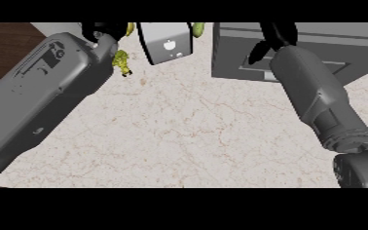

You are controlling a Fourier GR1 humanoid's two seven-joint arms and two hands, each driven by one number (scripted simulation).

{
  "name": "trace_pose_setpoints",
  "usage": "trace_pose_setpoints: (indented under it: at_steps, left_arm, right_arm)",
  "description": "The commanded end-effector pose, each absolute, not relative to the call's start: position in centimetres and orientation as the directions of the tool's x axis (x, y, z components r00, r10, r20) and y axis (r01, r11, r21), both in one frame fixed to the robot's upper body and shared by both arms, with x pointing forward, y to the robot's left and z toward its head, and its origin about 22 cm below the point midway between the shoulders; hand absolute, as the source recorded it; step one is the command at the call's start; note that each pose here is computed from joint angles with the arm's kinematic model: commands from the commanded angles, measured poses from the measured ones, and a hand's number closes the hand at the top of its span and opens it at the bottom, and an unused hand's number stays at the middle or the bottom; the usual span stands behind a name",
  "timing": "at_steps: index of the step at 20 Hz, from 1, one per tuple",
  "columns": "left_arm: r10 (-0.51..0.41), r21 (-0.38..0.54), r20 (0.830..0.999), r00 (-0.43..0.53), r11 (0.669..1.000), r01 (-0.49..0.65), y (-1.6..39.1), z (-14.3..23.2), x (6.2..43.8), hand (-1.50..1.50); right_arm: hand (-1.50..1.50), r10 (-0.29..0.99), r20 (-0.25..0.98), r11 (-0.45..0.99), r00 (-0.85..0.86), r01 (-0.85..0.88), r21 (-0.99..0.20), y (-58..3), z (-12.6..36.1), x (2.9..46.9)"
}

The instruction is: Pick up the can, place it into the drawer and close the drawer

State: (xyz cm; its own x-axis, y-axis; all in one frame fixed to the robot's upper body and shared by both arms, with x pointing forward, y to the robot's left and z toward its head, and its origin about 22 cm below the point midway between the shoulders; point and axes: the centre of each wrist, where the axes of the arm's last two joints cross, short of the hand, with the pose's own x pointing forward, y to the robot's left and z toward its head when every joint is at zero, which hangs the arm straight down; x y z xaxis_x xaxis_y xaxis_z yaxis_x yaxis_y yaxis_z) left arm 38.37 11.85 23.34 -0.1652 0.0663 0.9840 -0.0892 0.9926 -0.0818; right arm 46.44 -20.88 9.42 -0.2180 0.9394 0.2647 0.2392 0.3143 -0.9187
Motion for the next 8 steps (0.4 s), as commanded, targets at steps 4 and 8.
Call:
trace_pose_setpoints:
  at_steps: [4, 8]
  left_arm:
    - [0.053, -0.072, 0.985, -0.165, 0.991, -0.113, 12.7, 23.2, 38.4, -1.50]
    - [0.059, -0.075, 0.985, -0.164, 0.993, -0.092, 13.2, 22.6, 37.7, -1.50]
  right_arm:
    - [-1.50, 0.689, 0.661, 0.723, -0.298, 0.214, -0.658, -17.8, 12.4, 47.4]
    - [-1.50, 0.662, 0.693, 0.749, -0.284, 0.210, -0.629, -19.9, 12.2, 47.3]
